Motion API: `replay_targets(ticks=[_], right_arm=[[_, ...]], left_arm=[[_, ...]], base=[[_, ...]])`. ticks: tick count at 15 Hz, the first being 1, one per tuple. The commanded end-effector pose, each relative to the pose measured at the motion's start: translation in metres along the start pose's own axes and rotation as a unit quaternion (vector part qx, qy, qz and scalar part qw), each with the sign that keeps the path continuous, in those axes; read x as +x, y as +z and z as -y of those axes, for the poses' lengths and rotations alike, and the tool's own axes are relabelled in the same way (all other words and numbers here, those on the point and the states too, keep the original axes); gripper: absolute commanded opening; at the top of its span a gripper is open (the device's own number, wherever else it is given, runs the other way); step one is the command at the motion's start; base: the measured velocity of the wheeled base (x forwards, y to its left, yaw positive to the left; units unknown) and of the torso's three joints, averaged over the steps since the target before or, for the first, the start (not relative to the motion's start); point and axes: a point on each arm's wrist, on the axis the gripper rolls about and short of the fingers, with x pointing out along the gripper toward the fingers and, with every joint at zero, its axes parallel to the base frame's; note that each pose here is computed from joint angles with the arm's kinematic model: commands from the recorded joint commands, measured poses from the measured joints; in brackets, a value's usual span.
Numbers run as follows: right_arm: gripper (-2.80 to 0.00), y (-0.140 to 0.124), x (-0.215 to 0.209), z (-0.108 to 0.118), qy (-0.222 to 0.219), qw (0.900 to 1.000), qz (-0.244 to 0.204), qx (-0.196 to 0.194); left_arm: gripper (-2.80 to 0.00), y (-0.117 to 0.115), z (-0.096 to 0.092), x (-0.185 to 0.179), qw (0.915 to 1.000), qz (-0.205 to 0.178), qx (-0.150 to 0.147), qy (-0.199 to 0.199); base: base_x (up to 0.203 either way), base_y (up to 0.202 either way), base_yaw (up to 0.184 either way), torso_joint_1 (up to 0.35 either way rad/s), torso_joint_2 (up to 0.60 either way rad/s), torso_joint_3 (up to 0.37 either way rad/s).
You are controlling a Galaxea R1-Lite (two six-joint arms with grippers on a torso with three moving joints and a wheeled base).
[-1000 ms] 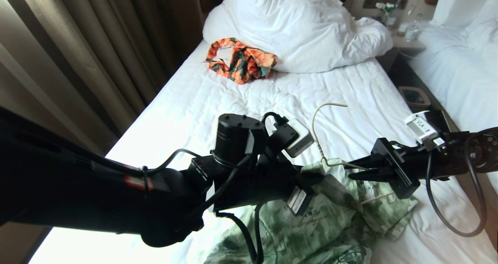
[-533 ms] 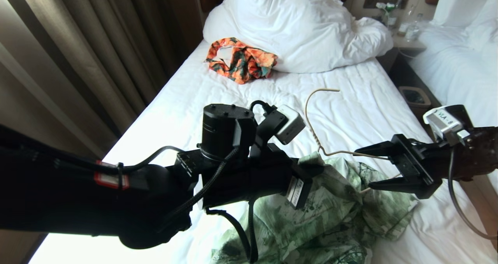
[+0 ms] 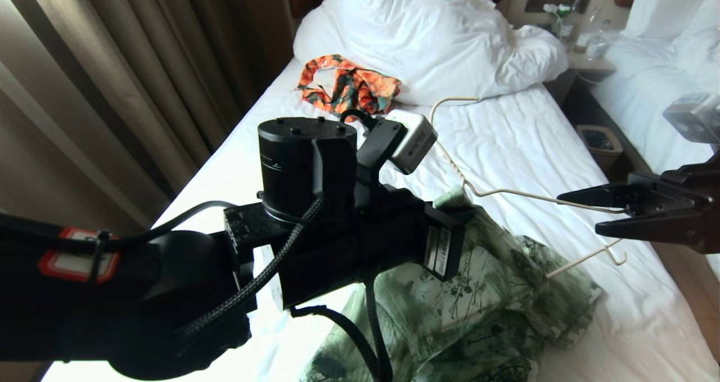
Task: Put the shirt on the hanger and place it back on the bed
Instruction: Hook the other side of the shirt onto the hanger
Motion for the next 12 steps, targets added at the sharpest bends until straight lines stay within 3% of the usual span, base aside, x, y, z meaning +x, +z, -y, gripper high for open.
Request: replay_targets(ticks=[1,2,4,6,8,9,10,12], right_arm=[[0.00,0.020,0.007,-0.004,-0.017,0.993,-0.013,0.119],[0.00,0.026,0.013,-0.008,-0.072,0.987,-0.037,0.137],[0.00,0.040,0.016,-0.030,-0.194,0.970,-0.055,0.133],[0.00,0.046,0.010,-0.050,-0.268,0.954,-0.048,0.123],[0.00,0.037,0.005,-0.052,-0.317,0.937,-0.055,0.137],[-1.70,0.030,0.003,-0.053,-0.339,0.928,-0.060,0.142],[-2.80,0.027,0.002,-0.052,-0.373,0.915,-0.062,0.139],[-2.80,0.028,-0.004,-0.058,-0.410,0.901,-0.052,0.128]], left_arm=[[-2.80,0.009,0.003,-0.007,0.9999,0.017,0.000,-0.003],[-2.80,0.009,0.005,-0.008,0.9998,0.017,0.000,-0.006],[-2.80,0.008,0.008,-0.008,0.9998,0.015,0.000,-0.008],[-2.80,0.008,0.009,-0.007,0.9999,0.016,0.001,0.001],[-2.80,0.008,0.009,-0.008,0.9997,0.017,0.002,0.015],[-2.80,0.009,0.008,-0.008,0.9996,0.019,-0.001,0.020],[-2.80,0.008,0.008,-0.008,0.9994,0.019,-0.001,0.028],[-2.80,0.008,0.009,-0.009,0.9984,0.021,-0.001,0.053]], base=[[0.000,0.000,0.000,0.000,0.00,0.000],[0.000,0.000,0.000,0.000,0.00,0.000],[0.000,0.000,0.000,0.000,0.00,0.000],[0.000,0.000,0.000,0.000,0.00,0.000],[0.000,0.000,0.000,0.000,0.00,0.000],[0.000,0.000,0.000,0.000,0.00,0.000],[0.000,0.000,0.000,0.000,0.00,0.000],[0.000,0.000,0.000,0.000,0.00,0.000]])
